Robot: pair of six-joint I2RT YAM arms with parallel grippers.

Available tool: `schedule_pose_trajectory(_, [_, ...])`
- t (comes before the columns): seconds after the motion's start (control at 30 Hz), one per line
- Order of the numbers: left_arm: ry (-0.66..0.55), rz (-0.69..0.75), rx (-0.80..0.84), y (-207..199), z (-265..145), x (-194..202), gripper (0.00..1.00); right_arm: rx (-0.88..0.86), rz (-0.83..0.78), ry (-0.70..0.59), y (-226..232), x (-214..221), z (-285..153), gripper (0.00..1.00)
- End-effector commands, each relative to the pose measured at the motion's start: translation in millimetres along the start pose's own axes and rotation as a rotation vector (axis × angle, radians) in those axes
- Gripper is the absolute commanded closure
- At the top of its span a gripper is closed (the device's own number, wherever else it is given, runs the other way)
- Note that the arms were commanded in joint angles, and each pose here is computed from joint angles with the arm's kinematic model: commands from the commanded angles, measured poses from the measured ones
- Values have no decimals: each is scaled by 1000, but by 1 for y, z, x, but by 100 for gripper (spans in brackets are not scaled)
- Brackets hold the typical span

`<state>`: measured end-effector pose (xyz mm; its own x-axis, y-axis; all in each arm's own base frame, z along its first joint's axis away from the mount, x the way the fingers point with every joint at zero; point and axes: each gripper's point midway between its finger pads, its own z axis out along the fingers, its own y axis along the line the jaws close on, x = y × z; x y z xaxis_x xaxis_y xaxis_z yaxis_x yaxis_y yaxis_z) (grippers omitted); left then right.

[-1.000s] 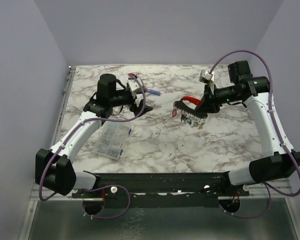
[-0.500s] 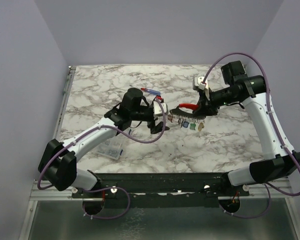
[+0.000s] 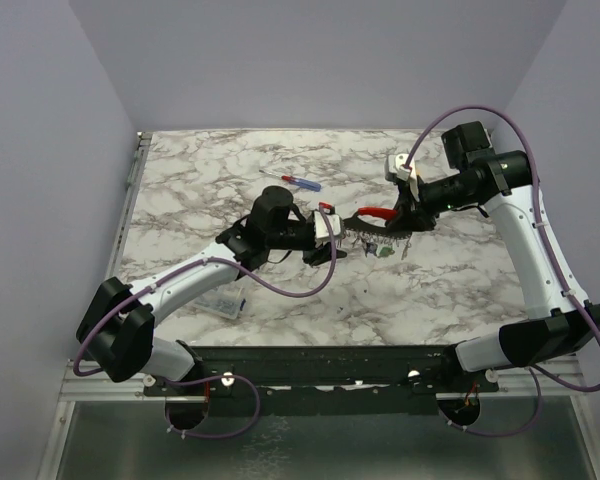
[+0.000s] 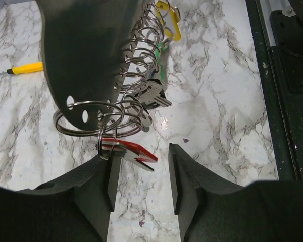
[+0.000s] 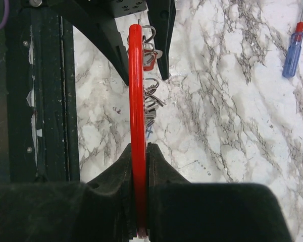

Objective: Remove the keys from the keyring

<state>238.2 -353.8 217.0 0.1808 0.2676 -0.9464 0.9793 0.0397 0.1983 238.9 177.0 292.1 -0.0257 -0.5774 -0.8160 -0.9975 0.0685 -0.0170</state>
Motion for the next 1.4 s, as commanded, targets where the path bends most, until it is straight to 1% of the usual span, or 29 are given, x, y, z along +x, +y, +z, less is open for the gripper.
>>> schedule_pose_trajectory(0.0, [-34, 17, -40, 3, -4, -14, 53, 8, -61, -6, 4, -3, -2, 99])
schedule_pose_trajectory(0.03, [-37, 15, -44, 3, -4, -15, 53, 7, -65, -7, 4, -3, -2, 99])
schedule_pose_trajectory(0.13, [-47, 6, -59, 5, -5, -19, 46, -2, -74, -13, 7, -4, -2, 99])
schedule_pose_trajectory(0.2, [-52, 1, -63, 6, -5, -20, 45, -14, -90, -10, 10, -2, -2, 100])
schedule_pose_trajectory(0.4, [-51, 8, -29, -2, -5, -20, 47, -4, -138, 2, 11, 2, -2, 99])
schedule_pose_trajectory(0.47, [-49, 7, -28, -2, -5, -20, 51, -4, -138, -2, 11, 2, -3, 99])
schedule_pose_trajectory(0.57, [-48, -2, -33, -2, -5, -21, 60, -4, -135, -2, 13, 2, -3, 100])
schedule_pose_trajectory(0.7, [-37, -21, -43, -3, -8, -17, 81, -2, -126, -3, 14, 2, -3, 99])
schedule_pose_trajectory(0.8, [-24, -24, -46, -6, -12, -15, 89, 5, -119, 5, 14, 3, -4, 99])
schedule_pose_trajectory(0.87, [-12, -25, -66, -6, -16, -14, 98, 11, -111, 13, 14, 5, -4, 100])
schedule_pose_trajectory(0.9, [-3, -22, -82, -5, -19, -13, 100, 13, -103, 17, 15, 7, -4, 100])
schedule_pose_trajectory(1.07, [44, 3, -170, 1, -39, -10, 100, 30, -34, 38, 13, 21, 2, 99])
schedule_pose_trajectory(1.13, [62, 20, -183, -2, -46, -8, 100, 29, 0, 34, 13, 25, 7, 99])
schedule_pose_trajectory(1.3, [130, 37, -254, 11, -56, -4, 100, 23, 84, -30, 10, 25, 20, 99])
schedule_pose_trajectory(1.37, [149, 56, -277, 18, -59, -7, 100, 19, 93, -55, 9, 26, 26, 99])
